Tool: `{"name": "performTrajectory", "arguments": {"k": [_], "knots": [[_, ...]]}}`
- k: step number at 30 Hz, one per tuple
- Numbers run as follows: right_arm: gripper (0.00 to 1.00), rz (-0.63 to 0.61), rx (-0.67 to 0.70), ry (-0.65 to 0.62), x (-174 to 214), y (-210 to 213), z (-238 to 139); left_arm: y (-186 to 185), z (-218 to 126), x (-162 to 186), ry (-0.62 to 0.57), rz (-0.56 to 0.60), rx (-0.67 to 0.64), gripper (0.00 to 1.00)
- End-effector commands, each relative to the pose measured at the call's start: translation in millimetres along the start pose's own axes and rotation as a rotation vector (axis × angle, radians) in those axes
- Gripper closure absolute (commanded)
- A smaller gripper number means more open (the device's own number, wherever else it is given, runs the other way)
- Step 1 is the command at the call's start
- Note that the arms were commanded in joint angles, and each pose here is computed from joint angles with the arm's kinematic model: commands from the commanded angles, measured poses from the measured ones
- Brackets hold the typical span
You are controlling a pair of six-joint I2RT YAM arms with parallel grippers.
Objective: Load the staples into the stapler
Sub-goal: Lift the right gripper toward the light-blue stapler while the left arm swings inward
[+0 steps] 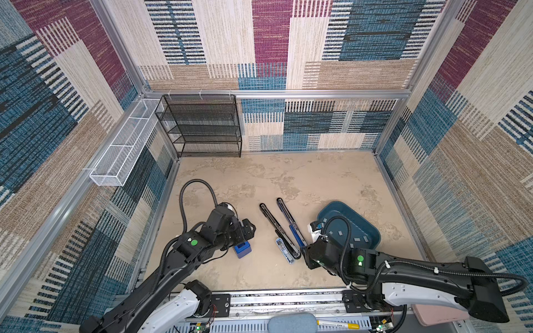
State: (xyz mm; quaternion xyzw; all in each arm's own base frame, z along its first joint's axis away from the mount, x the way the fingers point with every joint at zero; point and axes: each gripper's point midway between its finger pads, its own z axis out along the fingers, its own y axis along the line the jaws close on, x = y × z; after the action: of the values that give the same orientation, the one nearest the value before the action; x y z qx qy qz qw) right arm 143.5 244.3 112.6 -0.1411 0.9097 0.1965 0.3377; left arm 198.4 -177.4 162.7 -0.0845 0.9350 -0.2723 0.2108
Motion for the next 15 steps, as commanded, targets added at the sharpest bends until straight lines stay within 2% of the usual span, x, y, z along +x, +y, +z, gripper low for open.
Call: {"name": "performTrajectory", "arguments": {"k": [1,3,6,7,9,11,15], "knots": [[0.59,-0.043,-0.062,-0.031,2.6,28.1,3.5,-8.1,4.5,12.8,0.036,0.138,-0.031,0.07],[0.62,-0.078,-0.038,-0.002,19.3,33.7,11.8,-13.6,8.8,17.0,0.029,0.177,-0.051,0.11],[0.62,-0.12,-0.003,0.041,45.3,37.7,24.5,-18.3,20.7,18.2,0.023,0.203,-0.038,0.1],[0.63,-0.119,0.015,0.056,52.0,35.4,28.6,-20.4,25.9,20.5,0.024,0.197,-0.014,0.1],[0.63,-0.108,0.064,0.081,64.1,24.9,37.6,-35.4,40.0,32.2,0.052,0.211,0.122,0.1],[0.63,-0.086,0.096,0.087,70.0,16.0,40.7,-41.3,44.9,36.9,0.057,0.206,0.185,0.1],[0.62,-0.067,0.057,0.077,75.9,13.1,42.6,-27.7,49.1,36.6,0.034,0.184,0.145,0.1]]}}
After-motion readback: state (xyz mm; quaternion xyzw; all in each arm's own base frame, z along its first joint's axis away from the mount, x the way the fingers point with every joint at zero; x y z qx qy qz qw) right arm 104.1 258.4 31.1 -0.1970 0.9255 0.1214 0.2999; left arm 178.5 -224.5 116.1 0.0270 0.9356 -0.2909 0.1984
